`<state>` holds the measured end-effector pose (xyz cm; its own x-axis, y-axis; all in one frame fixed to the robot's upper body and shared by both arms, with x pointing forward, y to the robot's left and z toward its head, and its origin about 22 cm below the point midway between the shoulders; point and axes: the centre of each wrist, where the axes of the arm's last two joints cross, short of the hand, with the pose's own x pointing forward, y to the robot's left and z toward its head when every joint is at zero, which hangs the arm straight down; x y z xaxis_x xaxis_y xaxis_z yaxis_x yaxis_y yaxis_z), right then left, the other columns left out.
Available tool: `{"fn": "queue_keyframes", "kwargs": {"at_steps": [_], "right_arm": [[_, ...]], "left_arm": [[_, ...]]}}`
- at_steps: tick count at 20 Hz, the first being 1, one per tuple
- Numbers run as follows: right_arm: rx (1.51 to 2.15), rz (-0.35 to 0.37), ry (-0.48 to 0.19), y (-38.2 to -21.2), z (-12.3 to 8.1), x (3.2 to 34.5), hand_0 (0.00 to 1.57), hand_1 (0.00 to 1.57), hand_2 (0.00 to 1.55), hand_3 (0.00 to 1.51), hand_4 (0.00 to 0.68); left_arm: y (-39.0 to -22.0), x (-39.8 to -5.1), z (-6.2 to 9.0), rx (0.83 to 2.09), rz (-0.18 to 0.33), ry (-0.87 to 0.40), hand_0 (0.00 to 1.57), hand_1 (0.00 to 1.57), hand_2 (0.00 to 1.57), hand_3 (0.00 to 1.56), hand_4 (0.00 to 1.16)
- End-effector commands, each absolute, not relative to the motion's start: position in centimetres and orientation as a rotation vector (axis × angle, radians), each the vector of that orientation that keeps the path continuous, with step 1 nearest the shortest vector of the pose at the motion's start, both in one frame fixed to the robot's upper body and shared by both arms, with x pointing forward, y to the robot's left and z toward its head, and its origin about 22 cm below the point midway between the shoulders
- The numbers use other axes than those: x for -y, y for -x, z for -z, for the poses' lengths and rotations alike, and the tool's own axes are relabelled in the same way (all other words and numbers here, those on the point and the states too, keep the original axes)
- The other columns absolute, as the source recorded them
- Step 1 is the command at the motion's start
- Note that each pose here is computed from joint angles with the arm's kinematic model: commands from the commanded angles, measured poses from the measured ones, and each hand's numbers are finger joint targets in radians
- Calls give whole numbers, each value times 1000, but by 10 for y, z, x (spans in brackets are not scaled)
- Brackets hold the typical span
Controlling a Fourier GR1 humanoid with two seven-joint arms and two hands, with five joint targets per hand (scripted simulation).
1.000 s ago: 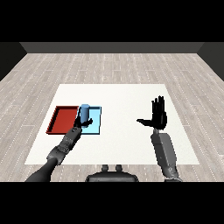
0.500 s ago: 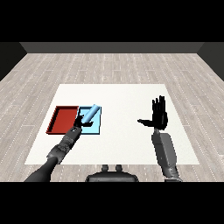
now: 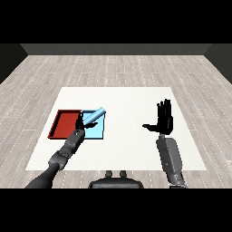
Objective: Pick the blue can and put it in the blue box
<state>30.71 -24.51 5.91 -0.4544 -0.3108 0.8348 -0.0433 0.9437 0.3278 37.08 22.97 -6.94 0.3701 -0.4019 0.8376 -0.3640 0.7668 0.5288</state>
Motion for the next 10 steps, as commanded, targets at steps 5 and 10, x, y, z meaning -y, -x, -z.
{"fn": "queue_keyframes", "kwargs": {"at_steps": [5, 10], "right_arm": [[2045, 287, -271, -305, -61, 240, 0, 0, 0, 0, 0], [1961, 225, -260, -288, -36, 253, 0, 0, 0, 0, 0]], "left_arm": [[-389, -184, 33, 1761, -73, -399, 0, 0, 0, 0, 0], [-368, -197, 39, 1959, -72, -155, 0, 0, 0, 0, 0]]}}
